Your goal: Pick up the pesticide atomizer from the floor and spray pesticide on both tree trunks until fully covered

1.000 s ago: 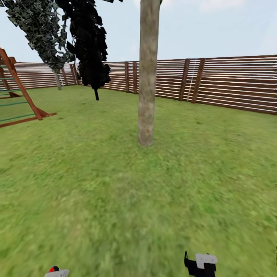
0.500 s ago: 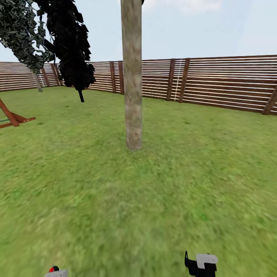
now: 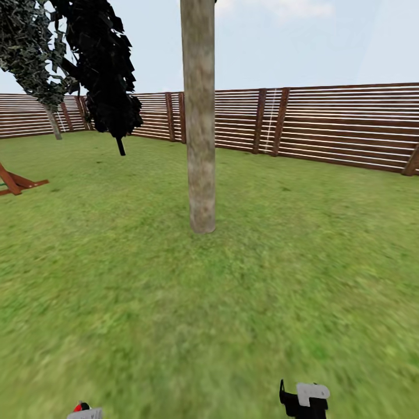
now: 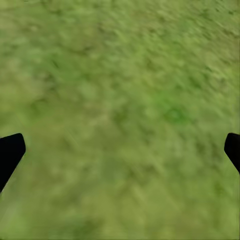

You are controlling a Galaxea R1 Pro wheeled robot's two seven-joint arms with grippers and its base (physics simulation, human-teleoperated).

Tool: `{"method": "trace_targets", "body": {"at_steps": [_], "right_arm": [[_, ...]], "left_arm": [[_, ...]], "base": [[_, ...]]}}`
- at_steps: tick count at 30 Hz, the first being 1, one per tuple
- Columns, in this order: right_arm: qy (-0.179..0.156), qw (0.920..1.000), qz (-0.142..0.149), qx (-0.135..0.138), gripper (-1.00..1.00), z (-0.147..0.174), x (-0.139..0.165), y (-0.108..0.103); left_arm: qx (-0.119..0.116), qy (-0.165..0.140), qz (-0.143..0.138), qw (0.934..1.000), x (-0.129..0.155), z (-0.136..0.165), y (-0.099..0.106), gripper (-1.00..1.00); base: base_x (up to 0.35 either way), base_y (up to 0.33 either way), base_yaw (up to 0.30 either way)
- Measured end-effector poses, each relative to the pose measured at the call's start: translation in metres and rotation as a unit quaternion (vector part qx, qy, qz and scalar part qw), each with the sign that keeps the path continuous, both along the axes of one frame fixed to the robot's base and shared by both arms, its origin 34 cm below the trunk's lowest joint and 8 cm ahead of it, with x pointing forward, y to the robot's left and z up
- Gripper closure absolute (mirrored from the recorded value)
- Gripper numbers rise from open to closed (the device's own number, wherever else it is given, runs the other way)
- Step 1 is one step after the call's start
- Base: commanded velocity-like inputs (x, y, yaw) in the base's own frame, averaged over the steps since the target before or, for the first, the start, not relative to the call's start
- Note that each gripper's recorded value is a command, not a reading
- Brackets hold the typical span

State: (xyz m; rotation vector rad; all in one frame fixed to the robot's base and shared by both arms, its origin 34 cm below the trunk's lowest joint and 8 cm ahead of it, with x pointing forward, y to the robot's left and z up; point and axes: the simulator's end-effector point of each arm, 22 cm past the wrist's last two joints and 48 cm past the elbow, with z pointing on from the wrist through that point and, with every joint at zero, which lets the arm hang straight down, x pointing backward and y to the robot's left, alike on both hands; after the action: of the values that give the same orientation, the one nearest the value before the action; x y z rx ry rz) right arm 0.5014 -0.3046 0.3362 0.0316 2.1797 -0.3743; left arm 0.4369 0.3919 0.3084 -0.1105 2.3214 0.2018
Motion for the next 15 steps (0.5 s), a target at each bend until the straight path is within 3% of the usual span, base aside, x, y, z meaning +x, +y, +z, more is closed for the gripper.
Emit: {"method": "trace_targets", "body": {"at_steps": [15], "right_arm": [[0.001, 1.0, 0.002, 0.003, -1.0, -0.0007, -0.0002, 0.0051]], "left_arm": [[0.0, 0.0, 0.0, 1.0, 0.0001, -0.0001, -0.0007, 1.0]], "base": [[0.339, 0.0, 0.0]]}}
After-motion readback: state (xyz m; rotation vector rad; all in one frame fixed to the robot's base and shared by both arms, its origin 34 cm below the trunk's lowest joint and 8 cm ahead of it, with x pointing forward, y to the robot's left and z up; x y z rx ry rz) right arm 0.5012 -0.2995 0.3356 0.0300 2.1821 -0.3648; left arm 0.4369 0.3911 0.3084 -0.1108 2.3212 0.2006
